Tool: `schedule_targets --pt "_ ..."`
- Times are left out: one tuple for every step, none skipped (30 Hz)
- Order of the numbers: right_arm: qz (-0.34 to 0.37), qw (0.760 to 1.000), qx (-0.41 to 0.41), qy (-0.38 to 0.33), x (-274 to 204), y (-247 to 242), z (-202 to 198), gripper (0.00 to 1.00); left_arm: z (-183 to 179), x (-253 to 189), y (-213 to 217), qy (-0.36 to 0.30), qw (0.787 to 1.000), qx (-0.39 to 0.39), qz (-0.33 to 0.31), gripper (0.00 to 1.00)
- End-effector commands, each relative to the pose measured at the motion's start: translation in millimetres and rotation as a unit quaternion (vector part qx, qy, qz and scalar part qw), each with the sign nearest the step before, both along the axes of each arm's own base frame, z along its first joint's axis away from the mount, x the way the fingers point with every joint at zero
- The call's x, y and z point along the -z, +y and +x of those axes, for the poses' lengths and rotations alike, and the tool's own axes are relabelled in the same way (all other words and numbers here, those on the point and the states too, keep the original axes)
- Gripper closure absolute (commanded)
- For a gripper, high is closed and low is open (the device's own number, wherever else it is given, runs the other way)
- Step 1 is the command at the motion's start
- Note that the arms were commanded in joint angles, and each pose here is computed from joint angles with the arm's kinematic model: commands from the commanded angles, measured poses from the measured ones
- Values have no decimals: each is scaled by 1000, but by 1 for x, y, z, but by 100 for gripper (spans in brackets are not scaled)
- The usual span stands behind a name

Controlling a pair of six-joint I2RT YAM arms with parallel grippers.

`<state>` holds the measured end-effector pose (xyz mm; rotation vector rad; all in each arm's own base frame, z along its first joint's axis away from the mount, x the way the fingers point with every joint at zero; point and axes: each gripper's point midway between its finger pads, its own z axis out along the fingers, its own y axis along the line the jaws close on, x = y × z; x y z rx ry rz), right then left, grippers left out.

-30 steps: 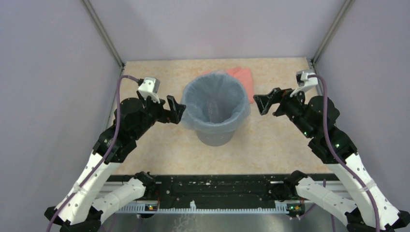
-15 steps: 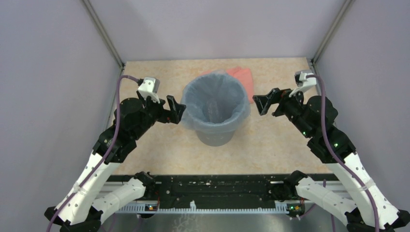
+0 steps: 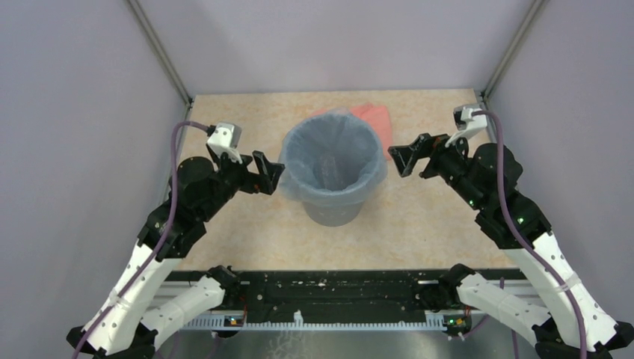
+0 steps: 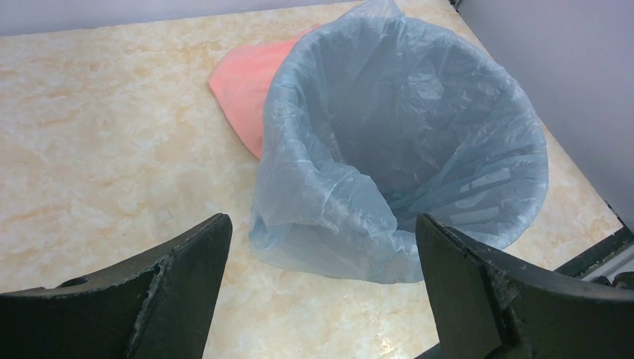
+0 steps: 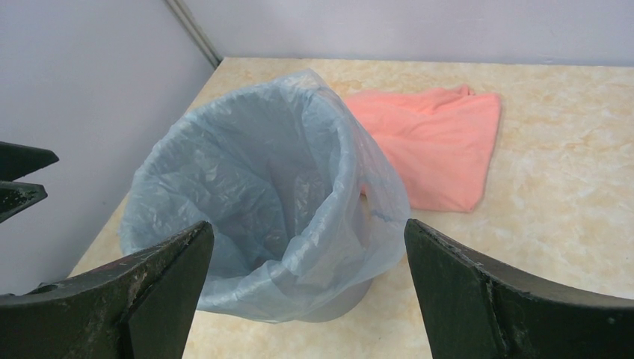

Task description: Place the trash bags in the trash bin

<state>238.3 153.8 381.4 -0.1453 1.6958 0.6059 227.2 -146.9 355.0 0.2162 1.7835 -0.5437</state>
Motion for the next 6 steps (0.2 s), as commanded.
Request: schedule_targets --pt "22 999 -19 -21 -26 4 -7 1 -3 -5 0 -10 1000 2 -12 2" --pt "20 999 -21 -22 -28 4 -8 1 -4 -4 1 -10 1000 0 -13 2" --pt "18 999 -20 -24 -31 3 -9 1 -4 -4 2 -10 1000 -2 -13 2" --pt "15 999 -18 -27 -32 1 -9 1 -5 -3 3 -9 1000 -3 -13 2" --pt "14 999 -15 -30 -33 0 -9 1 -5 -1 4 -7 1000 -5 -12 2" --pt "14 999 -12 -31 -33 -2 -9 1 -6 -1 5 -7 1000 -8 -13 1"
